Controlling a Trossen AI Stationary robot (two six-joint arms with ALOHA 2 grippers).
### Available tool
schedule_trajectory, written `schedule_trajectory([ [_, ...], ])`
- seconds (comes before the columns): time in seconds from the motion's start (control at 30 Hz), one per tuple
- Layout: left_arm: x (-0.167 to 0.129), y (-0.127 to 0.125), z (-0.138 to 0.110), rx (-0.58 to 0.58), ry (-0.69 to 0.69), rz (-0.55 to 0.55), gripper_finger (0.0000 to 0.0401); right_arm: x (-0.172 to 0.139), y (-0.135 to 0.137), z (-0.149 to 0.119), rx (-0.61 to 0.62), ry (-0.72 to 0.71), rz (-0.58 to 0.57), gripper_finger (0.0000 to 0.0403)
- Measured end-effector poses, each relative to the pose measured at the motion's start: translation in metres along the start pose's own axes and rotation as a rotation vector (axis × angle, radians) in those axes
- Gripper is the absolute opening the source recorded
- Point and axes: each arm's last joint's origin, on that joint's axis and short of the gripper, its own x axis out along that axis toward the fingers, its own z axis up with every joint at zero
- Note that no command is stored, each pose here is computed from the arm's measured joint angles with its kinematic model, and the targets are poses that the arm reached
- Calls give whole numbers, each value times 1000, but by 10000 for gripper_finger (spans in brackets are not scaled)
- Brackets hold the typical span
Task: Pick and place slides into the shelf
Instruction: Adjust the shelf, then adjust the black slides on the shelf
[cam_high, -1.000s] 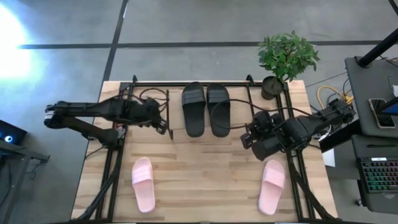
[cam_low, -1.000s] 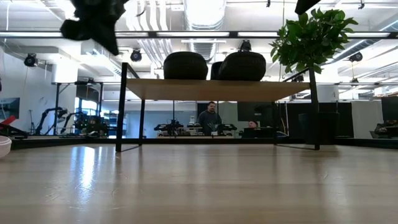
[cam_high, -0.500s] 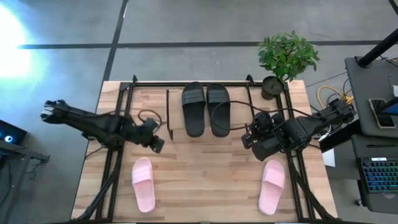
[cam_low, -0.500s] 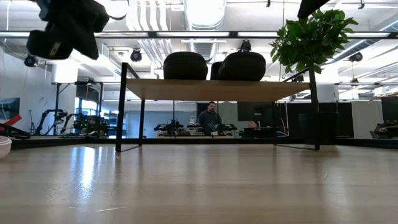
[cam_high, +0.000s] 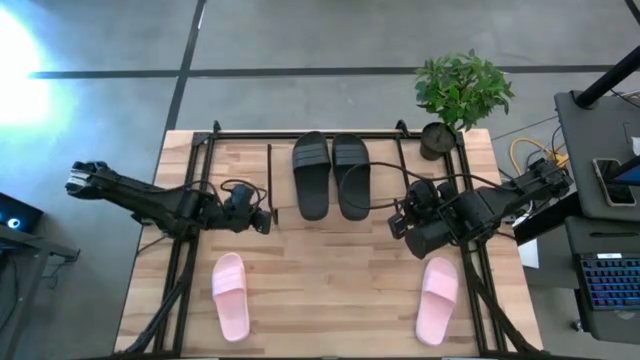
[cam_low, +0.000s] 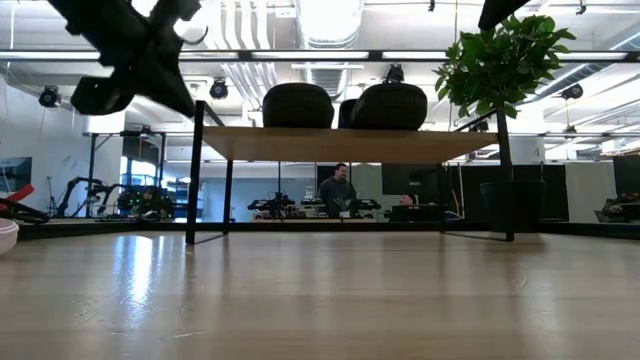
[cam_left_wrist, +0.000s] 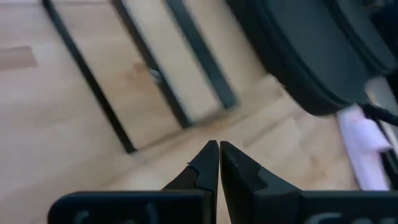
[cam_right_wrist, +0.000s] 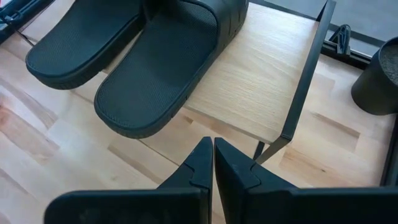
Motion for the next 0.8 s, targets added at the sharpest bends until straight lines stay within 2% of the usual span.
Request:
schedule_trajectory([
  [0.47,11,11,20,12,-63,22,1,0,-1,0,2,1,-7,9],
  [0.57,1,10,22,4,-11,-43,1,0,-3,0,14,3,-22,9],
  [0.67,-19,2,25,-2,37,-156,1,0,-7,-2,41,30,-59,9],
  [0.8,-51,-12,38,-36,-24,-292,1,6,-12,2,99,153,-101,9],
])
